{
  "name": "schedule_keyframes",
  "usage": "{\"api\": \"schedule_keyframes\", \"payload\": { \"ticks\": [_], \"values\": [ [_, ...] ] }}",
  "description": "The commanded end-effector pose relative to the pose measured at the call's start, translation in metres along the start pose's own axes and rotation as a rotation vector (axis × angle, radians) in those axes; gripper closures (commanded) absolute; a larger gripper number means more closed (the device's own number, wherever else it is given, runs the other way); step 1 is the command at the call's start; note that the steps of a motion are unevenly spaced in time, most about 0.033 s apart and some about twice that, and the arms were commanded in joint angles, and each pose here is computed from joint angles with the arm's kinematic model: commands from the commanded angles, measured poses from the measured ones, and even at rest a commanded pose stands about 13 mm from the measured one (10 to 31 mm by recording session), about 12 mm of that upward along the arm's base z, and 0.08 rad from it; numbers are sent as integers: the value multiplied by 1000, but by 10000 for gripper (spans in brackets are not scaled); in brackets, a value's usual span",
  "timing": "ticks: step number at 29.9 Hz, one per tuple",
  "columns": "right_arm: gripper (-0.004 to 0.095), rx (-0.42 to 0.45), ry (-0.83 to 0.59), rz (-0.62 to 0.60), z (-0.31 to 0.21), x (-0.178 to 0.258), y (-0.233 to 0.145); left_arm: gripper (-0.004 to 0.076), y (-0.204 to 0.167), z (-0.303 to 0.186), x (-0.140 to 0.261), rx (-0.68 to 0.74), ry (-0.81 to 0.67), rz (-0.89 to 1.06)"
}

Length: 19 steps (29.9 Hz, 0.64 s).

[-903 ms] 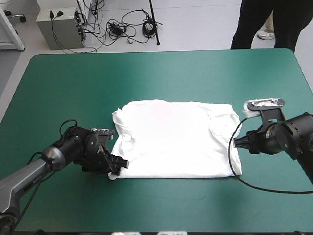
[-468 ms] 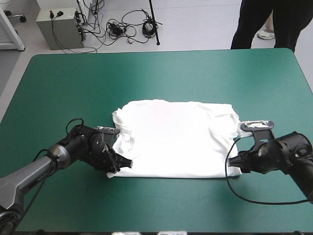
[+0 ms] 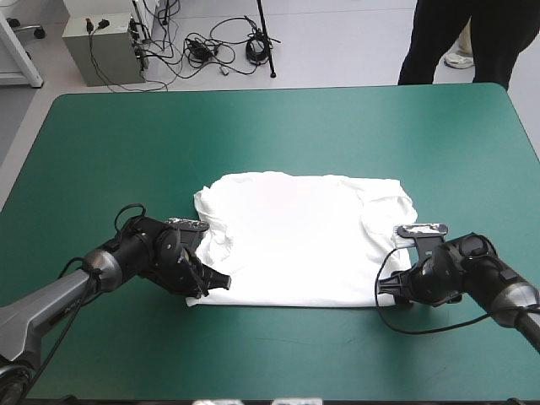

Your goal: Fold the cloth

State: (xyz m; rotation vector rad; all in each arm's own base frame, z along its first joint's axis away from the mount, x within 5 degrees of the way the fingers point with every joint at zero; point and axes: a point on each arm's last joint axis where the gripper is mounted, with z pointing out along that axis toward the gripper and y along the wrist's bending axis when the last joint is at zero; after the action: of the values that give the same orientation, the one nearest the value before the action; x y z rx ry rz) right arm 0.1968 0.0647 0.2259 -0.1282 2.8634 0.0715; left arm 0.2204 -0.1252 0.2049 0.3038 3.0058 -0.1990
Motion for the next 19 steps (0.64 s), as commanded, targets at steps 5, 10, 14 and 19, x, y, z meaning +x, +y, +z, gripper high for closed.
{"api": "schedule_keyframes", "payload": {
  "ticks": [5,10,14,19],
  "values": [
    [455,-6,10,8,20,-7,3,733,-7,1,-6,44,-66,-25],
    [833,7,76,3,33,-7,4,733,-7,1,-6,47,-65,-32],
    [925,12,97,5,36,-6,3,733,-7,1,-6,48,-68,-32],
    [925,18,106,4,21,-7,3,733,-6,-7,-4,41,-87,-14]
  ]
}}
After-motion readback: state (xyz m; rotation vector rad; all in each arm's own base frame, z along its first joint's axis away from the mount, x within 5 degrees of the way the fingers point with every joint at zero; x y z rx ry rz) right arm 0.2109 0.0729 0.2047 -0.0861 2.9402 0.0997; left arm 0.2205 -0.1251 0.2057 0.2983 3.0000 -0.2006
